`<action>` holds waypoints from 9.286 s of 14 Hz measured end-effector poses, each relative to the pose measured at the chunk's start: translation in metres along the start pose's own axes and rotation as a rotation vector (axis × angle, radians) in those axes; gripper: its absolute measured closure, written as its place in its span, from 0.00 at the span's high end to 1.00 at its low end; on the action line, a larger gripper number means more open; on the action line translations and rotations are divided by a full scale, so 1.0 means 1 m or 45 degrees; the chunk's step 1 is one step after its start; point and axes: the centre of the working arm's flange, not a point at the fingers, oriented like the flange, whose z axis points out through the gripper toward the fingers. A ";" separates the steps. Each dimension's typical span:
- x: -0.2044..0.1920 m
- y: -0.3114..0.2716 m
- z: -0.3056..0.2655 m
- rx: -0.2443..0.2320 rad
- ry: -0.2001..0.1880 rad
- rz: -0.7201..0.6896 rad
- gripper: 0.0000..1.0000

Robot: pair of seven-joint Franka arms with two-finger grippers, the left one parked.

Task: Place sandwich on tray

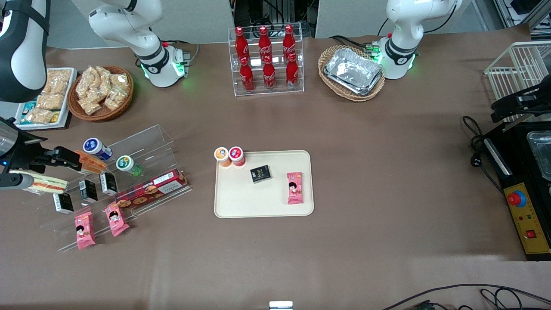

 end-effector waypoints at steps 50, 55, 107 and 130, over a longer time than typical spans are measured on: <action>-0.033 0.283 0.157 0.016 -0.127 1.554 1.00; -0.031 0.285 0.178 0.035 -0.147 1.639 1.00; 0.052 -0.020 0.027 0.251 0.021 0.525 0.47; 0.040 -0.371 0.197 0.009 0.075 -1.271 0.39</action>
